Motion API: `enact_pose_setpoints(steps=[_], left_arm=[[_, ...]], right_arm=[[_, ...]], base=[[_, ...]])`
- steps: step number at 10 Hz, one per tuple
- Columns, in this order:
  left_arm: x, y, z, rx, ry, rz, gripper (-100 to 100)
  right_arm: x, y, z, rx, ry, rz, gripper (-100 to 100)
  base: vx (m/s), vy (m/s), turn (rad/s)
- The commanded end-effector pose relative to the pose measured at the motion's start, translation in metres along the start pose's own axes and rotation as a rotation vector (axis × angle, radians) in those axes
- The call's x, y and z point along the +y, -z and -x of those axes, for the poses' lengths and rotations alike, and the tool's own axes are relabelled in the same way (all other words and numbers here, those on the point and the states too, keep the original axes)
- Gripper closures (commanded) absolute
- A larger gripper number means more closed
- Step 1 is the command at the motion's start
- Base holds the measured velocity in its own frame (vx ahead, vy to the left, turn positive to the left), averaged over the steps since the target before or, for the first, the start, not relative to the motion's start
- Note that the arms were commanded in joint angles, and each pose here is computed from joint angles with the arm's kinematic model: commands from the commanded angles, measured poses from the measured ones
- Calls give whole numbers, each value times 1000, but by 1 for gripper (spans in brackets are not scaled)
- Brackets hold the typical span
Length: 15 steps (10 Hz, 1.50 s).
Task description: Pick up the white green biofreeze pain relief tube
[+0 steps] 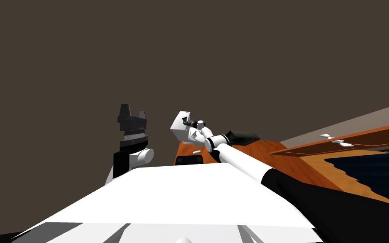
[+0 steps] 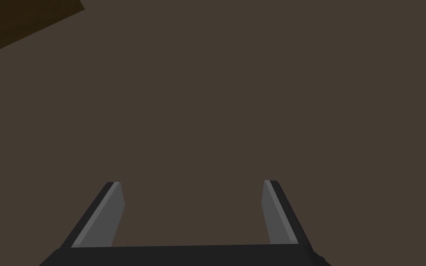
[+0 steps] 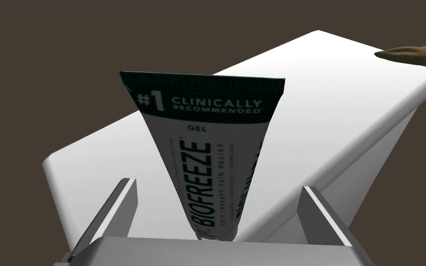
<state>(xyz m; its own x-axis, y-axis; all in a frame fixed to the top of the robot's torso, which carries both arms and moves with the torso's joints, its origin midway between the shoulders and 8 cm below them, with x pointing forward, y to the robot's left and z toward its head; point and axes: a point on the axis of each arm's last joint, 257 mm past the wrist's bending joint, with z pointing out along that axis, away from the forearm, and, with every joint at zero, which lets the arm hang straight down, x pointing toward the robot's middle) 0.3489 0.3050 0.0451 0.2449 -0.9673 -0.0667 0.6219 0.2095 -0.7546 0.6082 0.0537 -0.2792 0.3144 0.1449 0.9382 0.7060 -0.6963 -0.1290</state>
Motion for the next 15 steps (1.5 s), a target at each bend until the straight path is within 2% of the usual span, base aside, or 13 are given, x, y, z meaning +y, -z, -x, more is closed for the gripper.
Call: enact_pose_setpoints(steps=[1, 2, 3, 4, 6, 7, 10, 12, 13, 15], left_arm=[[0, 0, 0, 0, 0, 0, 0], [0, 0, 0, 0, 0, 0, 0], [0, 0, 0, 0, 0, 0, 0], [0, 0, 0, 0, 0, 0, 0], [0, 0, 0, 0, 0, 0, 0], [0, 0, 0, 0, 0, 0, 0], [0, 0, 0, 0, 0, 0, 0], [0, 0, 0, 0, 0, 0, 0], [0, 0, 0, 0, 0, 0, 0], [0, 0, 0, 0, 0, 0, 0]], right_arm=[[0, 0, 0, 0, 0, 0, 0], [15, 2, 4, -13, -10, 57, -100], [16, 2, 9, -32, -17, 59, -100], [29, 5, 12, -38, -32, 108, -100], [33, 5, 18, -58, -60, 122, -100], [47, 9, 19, -56, -63, 177, -100], [50, 10, 24, -77, -46, 186, -100], [50, 10, 24, -73, -86, 187, -100], [65, 14, 23, -66, -75, 245, -100], [67, 15, 27, -82, -76, 251, -100]], base=[[0, 0, 0], [9, -82, 301], [12, -114, 305], [9, -151, 358], [-9, -87, 162], [1, -84, 284], [0, -51, 108], [-1, 10, -9], [-5, -77, 309], [-13, -91, 175]])
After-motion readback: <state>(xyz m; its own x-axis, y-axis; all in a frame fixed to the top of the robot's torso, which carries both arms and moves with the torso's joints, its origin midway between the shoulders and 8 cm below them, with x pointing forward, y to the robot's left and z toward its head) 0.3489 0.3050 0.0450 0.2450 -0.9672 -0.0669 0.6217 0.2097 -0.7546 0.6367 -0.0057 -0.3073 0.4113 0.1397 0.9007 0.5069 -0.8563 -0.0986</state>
